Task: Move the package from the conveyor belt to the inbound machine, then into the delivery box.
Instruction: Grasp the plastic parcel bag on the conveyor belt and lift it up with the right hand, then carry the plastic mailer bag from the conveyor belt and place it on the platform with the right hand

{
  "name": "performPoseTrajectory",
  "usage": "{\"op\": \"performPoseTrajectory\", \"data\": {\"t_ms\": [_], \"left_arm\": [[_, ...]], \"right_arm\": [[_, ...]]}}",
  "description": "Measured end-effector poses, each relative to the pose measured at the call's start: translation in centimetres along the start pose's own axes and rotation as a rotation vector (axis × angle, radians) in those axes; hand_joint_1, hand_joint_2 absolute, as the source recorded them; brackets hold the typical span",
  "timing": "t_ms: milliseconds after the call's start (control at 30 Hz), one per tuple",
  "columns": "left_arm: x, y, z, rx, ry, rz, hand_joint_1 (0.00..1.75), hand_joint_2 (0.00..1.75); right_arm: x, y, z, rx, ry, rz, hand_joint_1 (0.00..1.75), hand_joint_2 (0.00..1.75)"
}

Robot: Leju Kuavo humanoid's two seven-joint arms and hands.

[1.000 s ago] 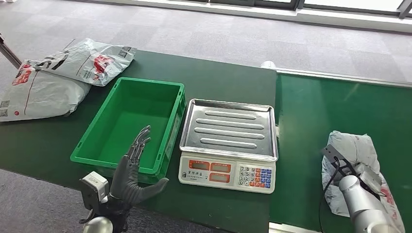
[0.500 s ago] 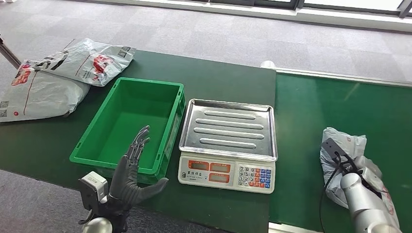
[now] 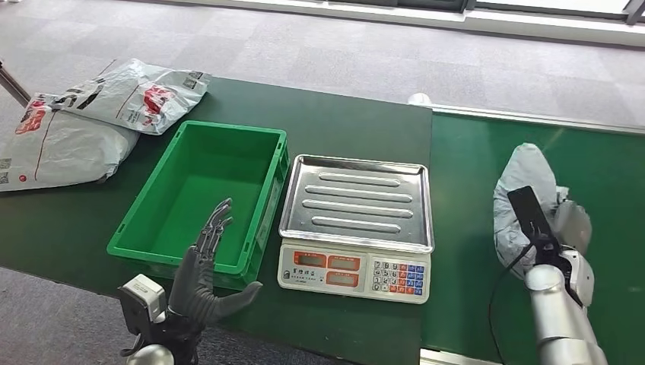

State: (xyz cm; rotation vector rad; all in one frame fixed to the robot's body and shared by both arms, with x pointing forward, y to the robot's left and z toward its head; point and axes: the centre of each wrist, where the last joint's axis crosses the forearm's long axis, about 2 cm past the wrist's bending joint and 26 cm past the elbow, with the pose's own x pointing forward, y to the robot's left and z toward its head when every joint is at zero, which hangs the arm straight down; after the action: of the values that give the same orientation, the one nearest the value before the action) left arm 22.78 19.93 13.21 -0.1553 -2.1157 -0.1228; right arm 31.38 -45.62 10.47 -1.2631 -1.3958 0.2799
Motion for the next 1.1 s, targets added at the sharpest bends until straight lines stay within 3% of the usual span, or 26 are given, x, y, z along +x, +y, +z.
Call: {"op": "performPoseTrajectory", "data": {"t_ms": [100,167,333,467,600,800,1000,1033,1100], "left_arm": [[-0.1,-0.1,-0.1,0.010,-0.017,-0.010,0.00,1.75],[-0.1,-0.2,-0.3,0.009,-0.027,-0.014,0.00,1.75],[-0.2,-0.1,-2.2,-0.010,-0.064,-0.013,0.00,1.75],[-0.4,-0.2,-2.7,-0.025,-0.069,-0.008,0.00,1.75],[-0.5,-0.1,-3.9,-0.036,-0.083,0.000,0.00,1.75],[-0.4,0.0,-4.5,-0.034,-0.072,0.001,0.00,1.75],[-0.4,0.1,-4.5,-0.025,-0.059,-0.006,0.00,1.75],[-0.4,0.1,-4.5,-0.025,-0.058,-0.006,0.00,1.75],[-0.4,0.2,-4.5,-0.022,-0.057,-0.008,0.00,1.75]], "right_arm": [[5.1,-1.2,0.1,-0.264,-0.194,-0.105,1.75,1.75],[8.9,-1.5,0.1,-0.272,-0.275,-0.193,1.75,1.75],[19.0,0.0,0.8,0.003,-0.510,-0.330,1.75,1.75],[23.9,1.0,1.7,0.186,-0.648,-0.355,1.75,1.75],[29.4,4.2,2.9,0.554,-0.757,-0.278,1.75,1.75],[33.8,8.3,5.3,0.799,-0.763,-0.178,1.75,1.75],[35.3,10.4,6.6,0.902,-0.737,-0.104,1.75,1.75],[35.4,10.5,6.6,0.908,-0.736,-0.099,1.52,1.75],[35.6,10.7,6.6,0.917,-0.730,-0.083,0.65,1.75]]}}
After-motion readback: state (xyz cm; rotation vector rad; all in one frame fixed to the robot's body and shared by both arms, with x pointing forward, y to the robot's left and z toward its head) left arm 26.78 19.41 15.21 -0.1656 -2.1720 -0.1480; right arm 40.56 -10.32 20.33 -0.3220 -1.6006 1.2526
